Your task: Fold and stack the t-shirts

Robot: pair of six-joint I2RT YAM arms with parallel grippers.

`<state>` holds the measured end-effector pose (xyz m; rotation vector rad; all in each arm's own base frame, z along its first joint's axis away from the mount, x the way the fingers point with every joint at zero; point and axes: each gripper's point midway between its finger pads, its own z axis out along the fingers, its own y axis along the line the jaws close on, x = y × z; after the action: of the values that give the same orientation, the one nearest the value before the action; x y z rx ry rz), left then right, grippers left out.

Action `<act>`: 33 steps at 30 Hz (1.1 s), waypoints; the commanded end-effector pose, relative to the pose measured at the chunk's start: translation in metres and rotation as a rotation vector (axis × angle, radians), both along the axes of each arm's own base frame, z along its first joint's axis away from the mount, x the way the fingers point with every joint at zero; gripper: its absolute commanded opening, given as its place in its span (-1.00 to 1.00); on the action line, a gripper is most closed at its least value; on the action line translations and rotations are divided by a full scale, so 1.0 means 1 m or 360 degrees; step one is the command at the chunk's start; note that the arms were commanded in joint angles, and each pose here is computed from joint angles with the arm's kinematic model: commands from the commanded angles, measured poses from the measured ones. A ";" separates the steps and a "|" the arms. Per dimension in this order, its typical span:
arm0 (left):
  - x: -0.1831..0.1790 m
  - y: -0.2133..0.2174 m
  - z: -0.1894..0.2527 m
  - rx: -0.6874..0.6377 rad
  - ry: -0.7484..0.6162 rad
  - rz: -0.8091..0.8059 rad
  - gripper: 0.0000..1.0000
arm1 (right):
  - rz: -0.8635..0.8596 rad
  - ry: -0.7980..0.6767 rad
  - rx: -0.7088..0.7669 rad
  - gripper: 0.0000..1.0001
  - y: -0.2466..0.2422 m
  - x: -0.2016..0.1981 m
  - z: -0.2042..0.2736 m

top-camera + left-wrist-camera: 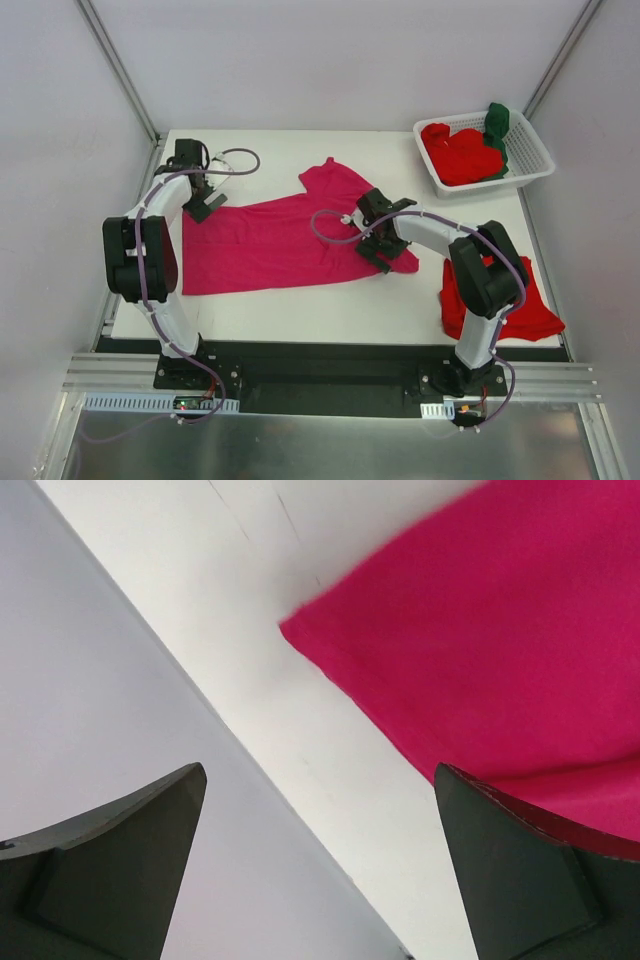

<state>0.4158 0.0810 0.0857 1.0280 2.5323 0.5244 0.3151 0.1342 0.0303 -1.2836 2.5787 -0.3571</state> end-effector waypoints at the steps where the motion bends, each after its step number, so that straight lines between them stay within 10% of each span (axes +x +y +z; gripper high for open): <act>1: 0.011 -0.024 0.029 -0.0095 -0.0131 0.0000 0.98 | -0.0006 0.0141 0.0064 0.93 0.008 -0.026 0.001; 9: -0.004 -0.048 0.033 -0.0131 -0.0135 -0.0051 0.99 | 0.0059 0.0308 0.0071 0.93 0.003 -0.059 0.004; 19: -0.071 -0.067 0.010 -0.0288 0.0065 0.0027 0.99 | 0.0018 -0.0007 0.0252 0.93 0.028 0.004 0.080; 33: -0.115 -0.125 -0.043 -0.0688 0.0517 -0.0160 0.99 | 0.0287 0.0530 0.0781 0.94 0.094 -0.010 0.032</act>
<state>0.3132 -0.0253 0.0502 1.0534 2.6566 -0.0477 0.3054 0.2153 0.0649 -1.3835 2.5699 0.3241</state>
